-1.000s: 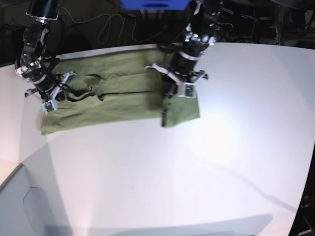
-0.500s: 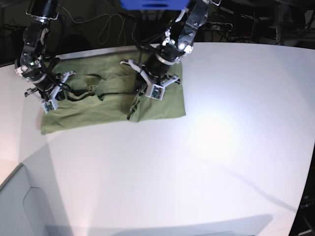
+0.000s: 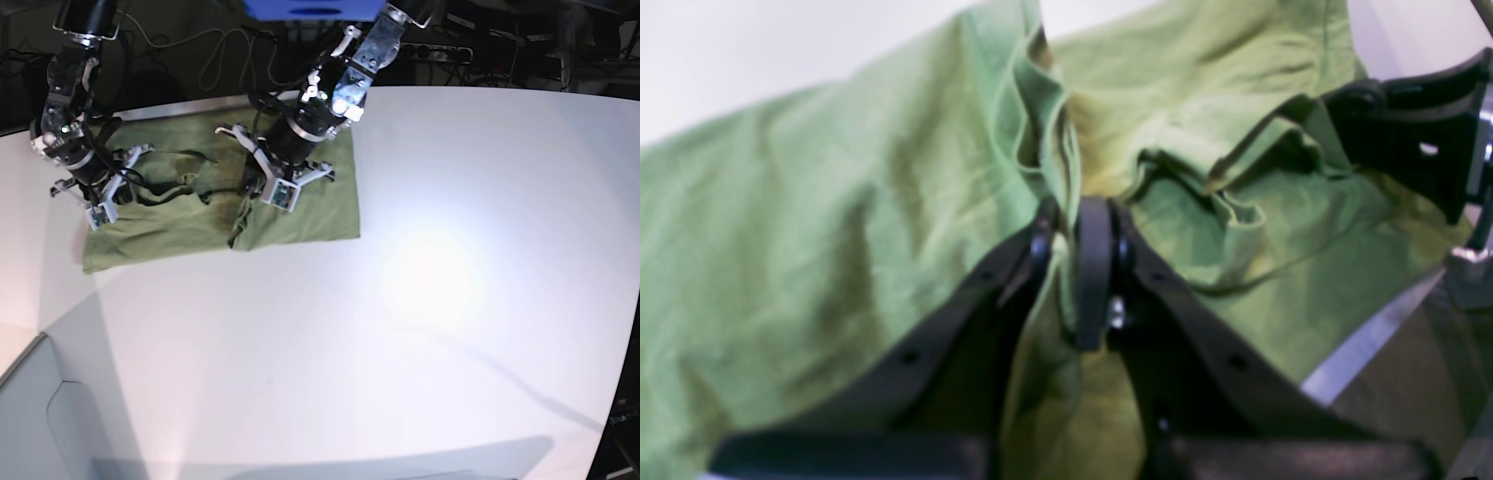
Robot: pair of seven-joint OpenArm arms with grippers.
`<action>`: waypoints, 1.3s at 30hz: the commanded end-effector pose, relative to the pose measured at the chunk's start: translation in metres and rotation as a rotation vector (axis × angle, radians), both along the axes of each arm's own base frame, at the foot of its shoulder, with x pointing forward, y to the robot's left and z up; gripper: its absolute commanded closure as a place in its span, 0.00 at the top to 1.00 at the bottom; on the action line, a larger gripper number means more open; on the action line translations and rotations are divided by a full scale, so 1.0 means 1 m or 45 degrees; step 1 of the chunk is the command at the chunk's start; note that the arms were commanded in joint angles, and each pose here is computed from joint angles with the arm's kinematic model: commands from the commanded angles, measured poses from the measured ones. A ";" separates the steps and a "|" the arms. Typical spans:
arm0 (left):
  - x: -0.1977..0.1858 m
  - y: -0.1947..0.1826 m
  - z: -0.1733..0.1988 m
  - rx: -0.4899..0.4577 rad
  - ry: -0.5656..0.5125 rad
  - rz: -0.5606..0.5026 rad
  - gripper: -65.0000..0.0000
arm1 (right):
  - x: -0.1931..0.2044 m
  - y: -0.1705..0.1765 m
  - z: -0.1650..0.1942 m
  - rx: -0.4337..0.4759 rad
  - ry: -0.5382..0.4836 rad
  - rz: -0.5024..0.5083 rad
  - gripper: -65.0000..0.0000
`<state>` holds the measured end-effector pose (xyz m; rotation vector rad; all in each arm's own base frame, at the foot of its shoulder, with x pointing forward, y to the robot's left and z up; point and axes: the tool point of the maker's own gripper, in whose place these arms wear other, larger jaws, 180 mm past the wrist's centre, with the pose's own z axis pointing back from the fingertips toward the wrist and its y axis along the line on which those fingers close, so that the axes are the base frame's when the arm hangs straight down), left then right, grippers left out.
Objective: Fold the T-shirt properly
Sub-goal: 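Carry the strip end with the left gripper toward the right gripper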
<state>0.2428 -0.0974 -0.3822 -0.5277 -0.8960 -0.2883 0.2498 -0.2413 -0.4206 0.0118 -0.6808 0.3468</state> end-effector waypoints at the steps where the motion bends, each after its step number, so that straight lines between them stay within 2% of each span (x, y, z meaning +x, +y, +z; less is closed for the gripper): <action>1: 0.008 -0.006 0.016 -0.050 -0.053 0.006 0.00 | 0.006 -0.002 0.009 -0.009 -0.038 0.021 0.00; 9: 0.013 -0.015 0.025 -0.081 -0.070 0.009 0.00 | 0.006 -0.003 0.009 -0.011 -0.038 0.022 0.00; 19: 0.009 -0.016 0.011 -0.059 -0.028 -0.005 0.00 | 0.006 -0.004 0.009 -0.015 -0.038 0.023 0.00; 24: -0.003 -0.033 0.014 -0.067 -0.035 -0.084 0.00 | 0.006 -0.003 0.009 -0.011 -0.038 0.022 0.00; 28: -0.004 -0.036 0.014 -0.069 -0.030 -0.089 0.00 | 0.006 -0.003 0.009 -0.011 -0.038 0.022 0.00; 32: -0.004 -0.036 0.016 -0.075 -0.036 -0.084 0.14 | 0.006 -0.003 0.009 -0.011 -0.038 0.022 0.00; 39: 0.003 -0.038 0.022 -0.077 -0.064 -0.090 0.15 | 0.007 -0.003 0.009 -0.011 -0.040 0.022 0.00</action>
